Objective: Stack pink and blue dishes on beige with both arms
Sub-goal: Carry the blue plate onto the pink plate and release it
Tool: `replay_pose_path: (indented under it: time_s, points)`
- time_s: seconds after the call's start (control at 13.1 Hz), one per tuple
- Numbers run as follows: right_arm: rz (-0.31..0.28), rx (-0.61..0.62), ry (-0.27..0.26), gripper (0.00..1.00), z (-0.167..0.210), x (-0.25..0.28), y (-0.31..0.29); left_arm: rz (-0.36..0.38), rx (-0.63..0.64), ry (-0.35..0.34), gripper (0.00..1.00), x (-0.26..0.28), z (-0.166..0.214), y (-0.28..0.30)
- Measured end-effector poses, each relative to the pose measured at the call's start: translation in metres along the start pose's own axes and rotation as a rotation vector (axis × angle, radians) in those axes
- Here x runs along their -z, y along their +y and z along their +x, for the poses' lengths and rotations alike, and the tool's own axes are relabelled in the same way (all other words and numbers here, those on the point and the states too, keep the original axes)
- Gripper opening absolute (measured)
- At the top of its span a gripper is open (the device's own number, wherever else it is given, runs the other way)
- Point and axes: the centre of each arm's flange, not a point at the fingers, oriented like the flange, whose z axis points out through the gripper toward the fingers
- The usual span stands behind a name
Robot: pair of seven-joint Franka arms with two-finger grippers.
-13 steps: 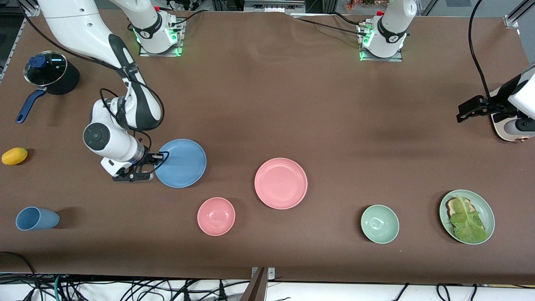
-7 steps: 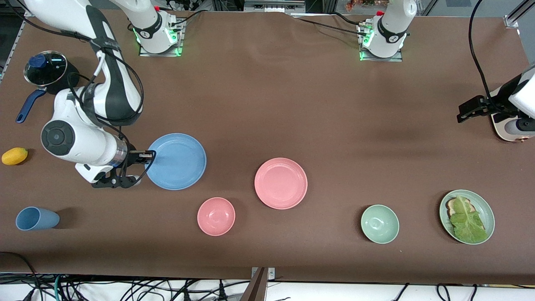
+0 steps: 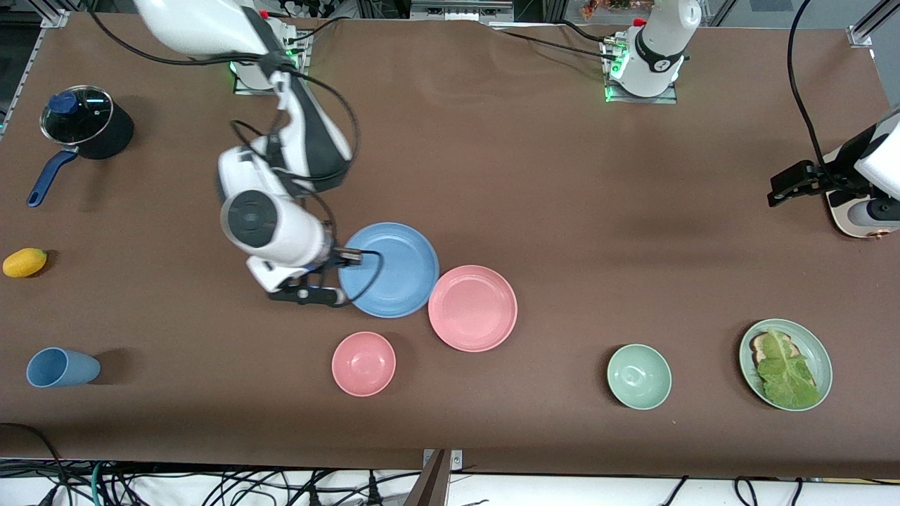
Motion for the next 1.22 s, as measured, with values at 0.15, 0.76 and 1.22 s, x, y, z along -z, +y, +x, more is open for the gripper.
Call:
replay_pose_path:
  time_s: [0.15, 0.76, 1.22]
  points:
    - [0.013, -0.071, 0.031, 0.04, -0.007, -0.016, -0.041, 0.0, 0.0, 0.0, 1.0, 0.0, 0.0, 0.0]
    - [0.107, -0.211, 0.141, 0.04, -0.008, -0.084, -0.107, -0.001, 0.0, 0.001, 1.0, 0.0, 0.0, 0.0]
    - [0.134, -0.237, 0.166, 0.04, -0.005, -0.097, -0.114, -0.001, -0.001, 0.001, 1.0, 0.0, 0.0, 0.001]
